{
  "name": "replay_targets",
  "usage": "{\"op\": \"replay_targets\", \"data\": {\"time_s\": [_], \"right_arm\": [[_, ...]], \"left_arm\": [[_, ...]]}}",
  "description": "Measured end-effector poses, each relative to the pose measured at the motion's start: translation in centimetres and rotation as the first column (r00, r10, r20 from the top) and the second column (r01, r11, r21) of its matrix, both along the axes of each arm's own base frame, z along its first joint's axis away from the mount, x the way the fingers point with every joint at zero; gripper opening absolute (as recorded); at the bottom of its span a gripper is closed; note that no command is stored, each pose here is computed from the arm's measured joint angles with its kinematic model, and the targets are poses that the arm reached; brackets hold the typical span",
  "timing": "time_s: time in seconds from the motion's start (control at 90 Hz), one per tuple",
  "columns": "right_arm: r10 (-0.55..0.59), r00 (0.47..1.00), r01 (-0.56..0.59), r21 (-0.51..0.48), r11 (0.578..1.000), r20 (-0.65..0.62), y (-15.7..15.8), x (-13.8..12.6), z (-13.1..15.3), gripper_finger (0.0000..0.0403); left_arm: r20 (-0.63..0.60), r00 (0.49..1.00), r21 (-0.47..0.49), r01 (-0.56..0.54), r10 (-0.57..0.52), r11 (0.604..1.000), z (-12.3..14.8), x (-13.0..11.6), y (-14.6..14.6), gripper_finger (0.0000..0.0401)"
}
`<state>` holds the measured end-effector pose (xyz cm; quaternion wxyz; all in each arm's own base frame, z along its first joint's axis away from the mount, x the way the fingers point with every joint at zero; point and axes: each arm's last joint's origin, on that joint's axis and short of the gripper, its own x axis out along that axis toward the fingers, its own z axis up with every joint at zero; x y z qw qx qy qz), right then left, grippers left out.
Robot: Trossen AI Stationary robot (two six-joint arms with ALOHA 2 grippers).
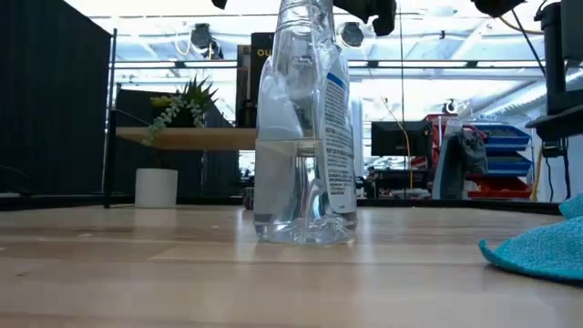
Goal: Apply microfiber cloth
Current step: Spray the back of the black cellphone using the transparent spray bottle
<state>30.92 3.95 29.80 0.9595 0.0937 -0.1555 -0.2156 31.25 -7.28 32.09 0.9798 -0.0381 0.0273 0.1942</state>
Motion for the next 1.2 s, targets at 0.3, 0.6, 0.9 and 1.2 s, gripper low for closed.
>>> {"op": "replay_targets", "data": {"time_s": [0.3,0.6,0.9,1.2], "right_arm": [[-0.003,0.999,0.0,-0.051,0.999,-0.053,0.9,1.8,0.8,0.0309],[0.011,0.999,-0.014,-0.043,0.999,-0.052,1.1,1.8,0.8,0.0307],[0.039,0.998,-0.042,-0.054,0.998,-0.057,1.4,1.8,0.8,0.0327],[0.054,0.988,-0.073,-0.13,0.989,-0.144,2.1,1.3,0.9,0.0334]], "left_arm": [[-0.034,0.99,0.047,-0.136,0.138,0.99,-0.6,0.3,0.7,0.0178],[-0.019,0.988,0.058,-0.154,0.155,0.986,-0.4,0.3,0.8,0.0172],[-0.027,0.984,0.063,-0.175,0.177,0.983,-0.5,0.4,1.2,0.0024],[-0.053,0.986,0.074,-0.156,0.16,0.985,-0.7,0.3,1.0,0.0007]]}}
